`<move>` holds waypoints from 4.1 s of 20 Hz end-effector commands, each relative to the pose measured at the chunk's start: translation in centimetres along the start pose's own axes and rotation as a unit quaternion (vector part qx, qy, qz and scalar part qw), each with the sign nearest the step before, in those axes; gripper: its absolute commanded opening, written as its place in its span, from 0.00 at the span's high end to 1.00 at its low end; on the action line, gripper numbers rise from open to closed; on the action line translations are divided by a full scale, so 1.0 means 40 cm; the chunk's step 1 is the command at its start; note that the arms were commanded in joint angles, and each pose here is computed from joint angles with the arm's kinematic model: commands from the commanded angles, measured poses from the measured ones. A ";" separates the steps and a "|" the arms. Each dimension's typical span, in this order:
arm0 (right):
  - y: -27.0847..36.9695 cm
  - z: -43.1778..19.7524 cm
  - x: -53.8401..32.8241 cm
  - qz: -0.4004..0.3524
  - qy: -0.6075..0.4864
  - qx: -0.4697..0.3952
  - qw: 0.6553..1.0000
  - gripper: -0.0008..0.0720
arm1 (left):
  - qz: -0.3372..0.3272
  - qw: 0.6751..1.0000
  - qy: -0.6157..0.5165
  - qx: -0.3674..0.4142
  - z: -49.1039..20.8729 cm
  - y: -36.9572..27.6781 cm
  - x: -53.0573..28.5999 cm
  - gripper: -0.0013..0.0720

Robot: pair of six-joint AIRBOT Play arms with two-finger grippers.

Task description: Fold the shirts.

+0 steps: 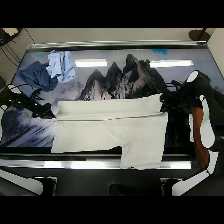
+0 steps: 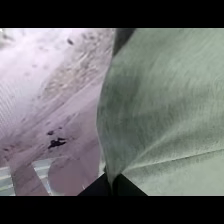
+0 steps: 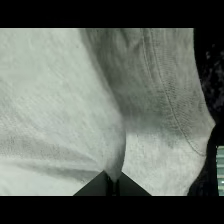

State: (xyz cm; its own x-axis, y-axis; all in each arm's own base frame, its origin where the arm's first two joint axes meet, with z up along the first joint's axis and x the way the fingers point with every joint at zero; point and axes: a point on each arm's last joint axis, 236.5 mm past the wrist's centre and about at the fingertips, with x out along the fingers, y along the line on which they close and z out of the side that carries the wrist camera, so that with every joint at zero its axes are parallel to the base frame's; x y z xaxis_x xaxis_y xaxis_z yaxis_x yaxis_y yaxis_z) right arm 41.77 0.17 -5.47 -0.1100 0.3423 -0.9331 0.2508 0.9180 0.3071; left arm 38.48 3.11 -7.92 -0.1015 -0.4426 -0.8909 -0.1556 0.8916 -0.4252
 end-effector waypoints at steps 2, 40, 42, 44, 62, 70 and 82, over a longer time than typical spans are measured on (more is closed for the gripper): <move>0.000 -0.012 0.028 0.000 0.008 0.021 1.000 0.78 | -0.001 1.000 0.006 -0.006 -0.001 0.002 0.010 0.92; -0.110 -0.596 0.227 0.049 0.095 0.034 0.994 0.31 | -0.044 0.994 0.010 -0.104 -0.447 0.036 0.152 0.93; -0.112 -0.591 0.240 0.050 0.086 0.036 0.994 0.39 | -0.047 0.993 0.007 -0.105 -0.443 0.032 0.152 0.93; -0.100 -0.586 0.253 0.062 0.076 0.043 0.994 0.46 | -0.051 0.993 0.006 -0.106 -0.441 0.028 0.151 0.93; 0.157 -0.009 -0.234 0.121 -0.286 -0.070 0.948 0.93 | -0.058 0.964 -0.254 -0.048 0.032 -0.122 -0.190 0.94; 0.172 0.165 -0.044 0.139 -0.264 0.024 0.954 0.93 | -0.083 0.973 -0.198 -0.088 0.186 -0.097 -0.046 0.94; -0.154 0.063 -0.097 0.106 -0.185 0.082 0.974 0.01 | -0.101 0.981 -0.157 -0.058 0.115 -0.110 -0.180 0.09</move>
State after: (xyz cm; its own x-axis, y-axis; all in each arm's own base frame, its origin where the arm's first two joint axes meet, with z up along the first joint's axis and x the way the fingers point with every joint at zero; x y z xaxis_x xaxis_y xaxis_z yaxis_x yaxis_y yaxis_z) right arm 46.64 -4.12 -2.45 0.4061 0.3727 -0.8344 0.2884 0.8141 0.5040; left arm 45.47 2.38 -2.78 0.2607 -0.5262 -0.8094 -0.2753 0.7631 -0.5847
